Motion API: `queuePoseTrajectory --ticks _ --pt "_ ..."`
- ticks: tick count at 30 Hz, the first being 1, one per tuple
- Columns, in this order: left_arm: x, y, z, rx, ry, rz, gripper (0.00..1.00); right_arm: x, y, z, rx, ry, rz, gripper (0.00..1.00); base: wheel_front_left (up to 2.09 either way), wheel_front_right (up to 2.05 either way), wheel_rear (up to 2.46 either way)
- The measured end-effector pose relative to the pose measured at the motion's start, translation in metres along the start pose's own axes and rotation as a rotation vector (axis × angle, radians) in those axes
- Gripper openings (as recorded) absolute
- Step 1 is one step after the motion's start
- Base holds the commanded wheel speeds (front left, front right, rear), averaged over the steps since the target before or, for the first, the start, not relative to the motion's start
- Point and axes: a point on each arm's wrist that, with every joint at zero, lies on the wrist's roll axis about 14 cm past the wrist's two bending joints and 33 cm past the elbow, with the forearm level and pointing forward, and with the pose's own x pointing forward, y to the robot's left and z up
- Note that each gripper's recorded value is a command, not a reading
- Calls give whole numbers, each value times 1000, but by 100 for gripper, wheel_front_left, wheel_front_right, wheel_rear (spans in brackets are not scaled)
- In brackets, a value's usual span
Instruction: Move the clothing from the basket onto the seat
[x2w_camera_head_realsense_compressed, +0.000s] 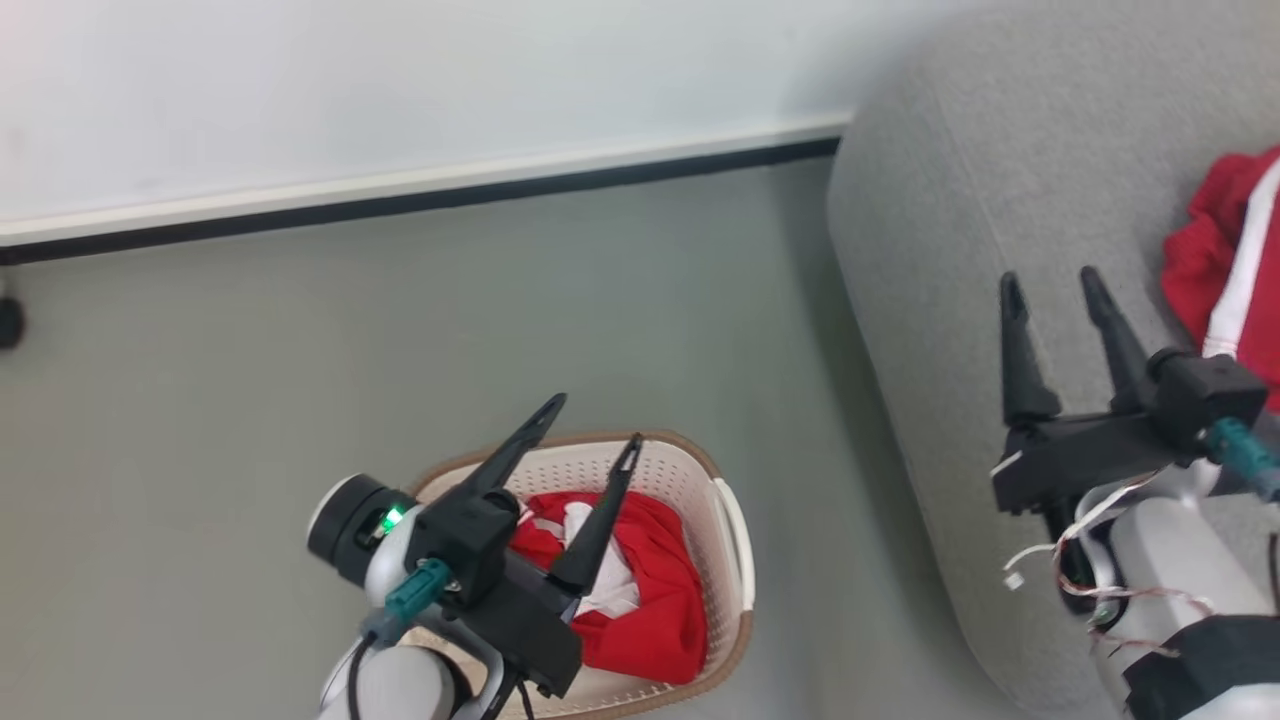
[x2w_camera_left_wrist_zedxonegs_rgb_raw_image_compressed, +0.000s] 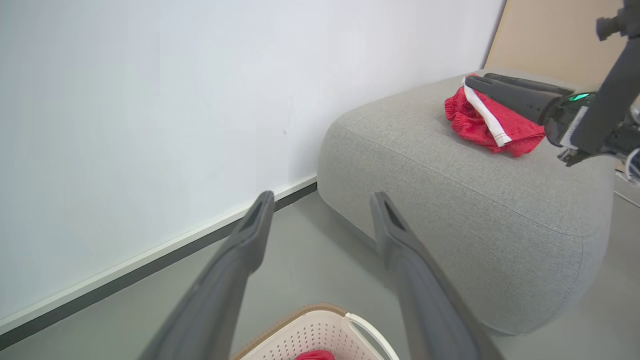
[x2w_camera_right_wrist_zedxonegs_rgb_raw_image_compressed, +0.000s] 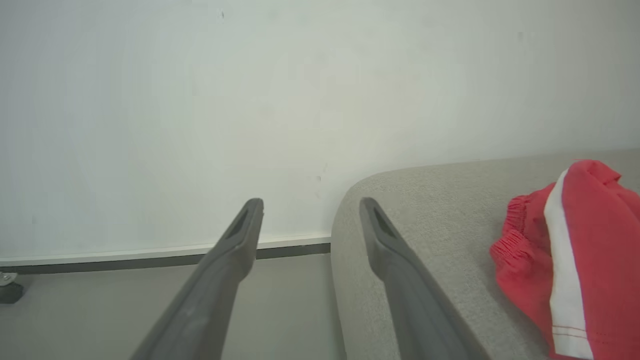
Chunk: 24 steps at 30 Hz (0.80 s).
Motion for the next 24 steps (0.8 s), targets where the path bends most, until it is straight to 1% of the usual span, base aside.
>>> queuePoseTrajectory --ticks 4,11,17,24 --pt "-14 16 5 -16 -13 79 100 -2 25 3 18 -16 47 100 0 0 0" --pt "-35 43 15 -10 -41 204 100 -7 51 8 34 -32 102 100 0 0 0" --pt "-55 65 22 -11 -65 310 100 -14 65 10 24 -37 129 100 0 0 0" --pt "-79 76 18 -36 -62 394 100 -28 73 10 29 -33 145 100 0 0 0"
